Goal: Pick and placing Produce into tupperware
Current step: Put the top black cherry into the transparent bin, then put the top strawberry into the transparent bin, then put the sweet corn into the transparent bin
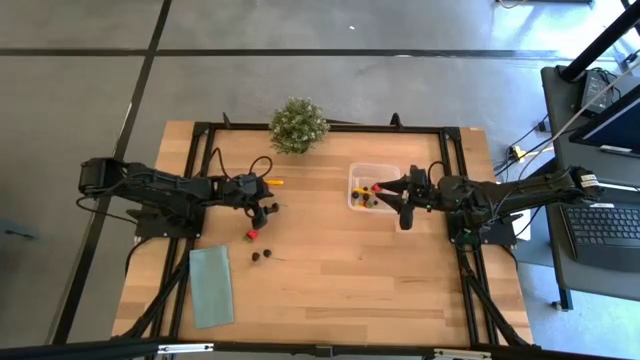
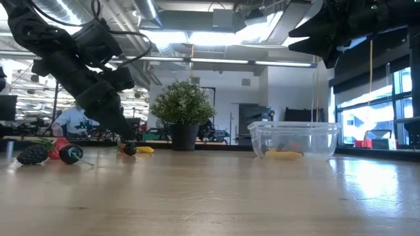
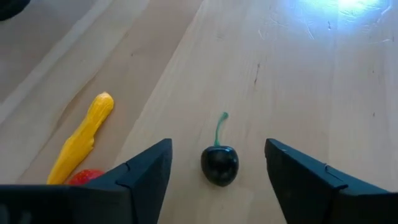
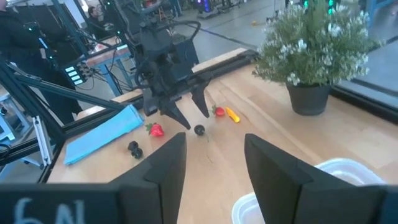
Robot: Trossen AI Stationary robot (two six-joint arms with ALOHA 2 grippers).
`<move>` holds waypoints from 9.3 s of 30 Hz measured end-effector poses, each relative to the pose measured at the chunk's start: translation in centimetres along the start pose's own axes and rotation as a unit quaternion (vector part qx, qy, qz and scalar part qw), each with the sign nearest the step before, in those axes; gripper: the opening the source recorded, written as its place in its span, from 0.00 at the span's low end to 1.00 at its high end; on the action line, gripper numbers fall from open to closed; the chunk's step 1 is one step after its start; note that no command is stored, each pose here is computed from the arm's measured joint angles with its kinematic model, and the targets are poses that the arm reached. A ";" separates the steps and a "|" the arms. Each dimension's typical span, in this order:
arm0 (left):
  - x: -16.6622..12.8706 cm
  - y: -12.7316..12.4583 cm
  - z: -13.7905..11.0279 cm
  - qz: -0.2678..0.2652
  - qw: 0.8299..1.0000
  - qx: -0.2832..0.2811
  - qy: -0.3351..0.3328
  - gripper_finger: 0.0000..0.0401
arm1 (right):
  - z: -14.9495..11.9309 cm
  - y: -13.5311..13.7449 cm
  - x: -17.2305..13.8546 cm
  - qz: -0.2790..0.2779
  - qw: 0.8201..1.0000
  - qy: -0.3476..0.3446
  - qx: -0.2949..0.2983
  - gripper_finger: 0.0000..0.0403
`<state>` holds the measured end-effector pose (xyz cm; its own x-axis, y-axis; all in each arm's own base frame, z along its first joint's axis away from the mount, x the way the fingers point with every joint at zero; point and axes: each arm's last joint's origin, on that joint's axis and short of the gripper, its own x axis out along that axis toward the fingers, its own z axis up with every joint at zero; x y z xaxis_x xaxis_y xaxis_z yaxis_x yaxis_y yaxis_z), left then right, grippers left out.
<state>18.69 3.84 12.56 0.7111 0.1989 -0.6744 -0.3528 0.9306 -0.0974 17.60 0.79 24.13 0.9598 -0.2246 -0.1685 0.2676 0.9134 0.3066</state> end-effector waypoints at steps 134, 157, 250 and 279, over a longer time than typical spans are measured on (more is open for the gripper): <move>-4.3 1.8 14.2 0.042 0.999 -0.003 -0.023 0.37 | -0.3 -0.2 0.0 -0.008 0.999 0.015 0.042 0.41; -4.5 2.6 5.5 0.091 0.983 -0.152 0.049 0.60 | -0.2 -0.5 0.1 -0.034 0.999 0.003 0.042 0.41; 6.9 -4.8 22.0 -0.115 0.991 -0.043 -0.056 0.27 | 1.9 -0.4 0.0 -0.012 0.994 -0.094 0.052 0.41; 15.5 -6.3 25.3 -0.104 0.994 0.006 -0.021 0.42 | 1.9 -0.4 0.1 -0.012 0.994 -0.092 0.051 0.41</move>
<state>47.29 8.85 21.23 0.7931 0.0137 -0.6089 -0.1878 0.9565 -0.2231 17.71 -0.21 25.79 0.9494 -0.3139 -0.0052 0.2898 0.8700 0.3988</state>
